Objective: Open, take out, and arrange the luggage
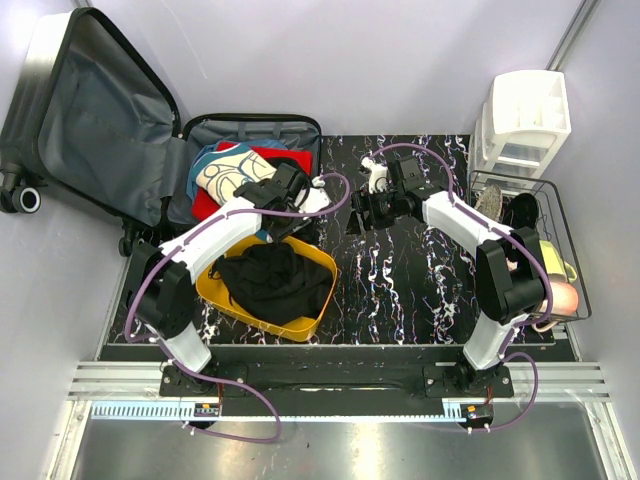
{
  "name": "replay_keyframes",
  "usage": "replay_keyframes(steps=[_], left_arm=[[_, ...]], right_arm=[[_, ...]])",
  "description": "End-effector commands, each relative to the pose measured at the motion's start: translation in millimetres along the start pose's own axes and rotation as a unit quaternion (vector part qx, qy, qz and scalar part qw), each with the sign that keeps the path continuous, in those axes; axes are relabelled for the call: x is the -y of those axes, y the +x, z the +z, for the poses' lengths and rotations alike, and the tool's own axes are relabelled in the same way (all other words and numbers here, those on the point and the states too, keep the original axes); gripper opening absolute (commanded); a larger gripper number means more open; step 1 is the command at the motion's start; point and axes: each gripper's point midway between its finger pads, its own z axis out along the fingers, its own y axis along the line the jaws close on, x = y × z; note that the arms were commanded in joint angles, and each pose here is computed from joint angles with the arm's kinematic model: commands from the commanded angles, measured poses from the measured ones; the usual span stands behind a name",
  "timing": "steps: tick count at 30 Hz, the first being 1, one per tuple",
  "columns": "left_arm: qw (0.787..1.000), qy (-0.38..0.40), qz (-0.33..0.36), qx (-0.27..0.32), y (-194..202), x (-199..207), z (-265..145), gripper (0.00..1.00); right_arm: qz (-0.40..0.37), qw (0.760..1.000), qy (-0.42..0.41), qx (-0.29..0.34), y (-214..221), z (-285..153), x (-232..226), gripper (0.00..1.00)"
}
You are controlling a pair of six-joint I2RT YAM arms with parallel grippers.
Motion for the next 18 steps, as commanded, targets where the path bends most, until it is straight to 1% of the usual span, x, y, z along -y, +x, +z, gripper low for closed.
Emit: replay_keyframes(steps=[1,3,4,6,7,8,9,10,11,12,13,14,15,16,17,18], left_arm=[[0.998,-0.038,-0.029,0.042,-19.9,-23.6,-17.4,0.40],[0.999,-0.020,-0.019,0.042,-17.4,-18.5,-28.6,0.39],[0.998,-0.017,-0.017,0.055,-21.2,-19.2,-37.9,0.35],[0.998,-0.009,-0.007,0.054,-18.7,-19.0,-47.4,0.29],[0.998,-0.017,-0.012,0.063,-22.3,-27.4,-56.2,0.26],[0.998,-0.019,-0.014,0.056,-19.4,-31.2,-60.7,0.18],[0.998,-0.024,-0.020,0.056,-19.8,-37.1,-65.2,0.13],[0.996,-0.036,-0.036,0.066,-25.7,-54.5,-75.5,0.10],[0.997,-0.031,-0.050,0.057,-21.1,-58.6,-80.6,0.00],[0.996,-0.028,-0.062,0.062,-23.3,-64.9,-85.6,0.00],[0.993,-0.041,-0.082,0.078,-29.9,-85.1,-97.6,0.00],[0.992,-0.040,-0.093,0.077,-28.1,-90.2,-103.5,0.00],[0.990,-0.044,-0.099,0.085,-31.5,-97.1,-109.7,0.00],[0.987,-0.060,-0.106,0.104,-38.8,-112.5,-123.8,0.00],[0.986,-0.062,-0.106,0.110,-40.7,-116.0,-131.3,0.00],[0.983,-0.067,-0.105,0.134,-50.9,-122.9,-146.5,0.00]], right_arm=[[-0.021,0.999,0.005,0.031,-14.6,-16.1,-6.4,0.80],[-0.024,0.999,0.005,0.031,-13.9,-17.1,-6.0,0.80],[-0.023,0.999,0.005,0.031,-13.1,-17.3,-6.9,0.80],[-0.024,0.999,0.005,0.031,-12.9,-17.7,-5.7,0.80],[-0.023,0.999,0.005,0.031,-12.6,-18.0,-5.9,0.80],[-0.024,0.999,0.004,0.030,-12.3,-17.7,-6.7,0.80],[-0.023,0.999,0.005,0.031,-12.4,-18.3,-5.5,0.79],[-0.023,0.999,0.004,0.030,-12.3,-17.8,-5.5,0.80],[-0.024,0.999,0.004,0.030,-12.4,-17.8,-5.4,0.79],[-0.023,0.999,0.004,0.030,-12.3,-17.6,-5.3,0.80],[-0.024,0.999,0.003,0.030,-12.6,-18.1,-5.8,0.80],[-0.025,0.999,0.003,0.031,-12.8,-17.9,-5.1,0.80],[-0.025,0.999,0.003,0.031,-13.3,-17.9,-5.2,0.80],[-0.025,0.999,0.002,0.030,-13.1,-17.6,-6.0,0.79],[-0.025,0.999,0.003,0.031,-13.8,-17.9,-4.7,0.80],[-0.027,0.999,0.002,0.032,-14.7,-18.1,-5.0,0.79]])
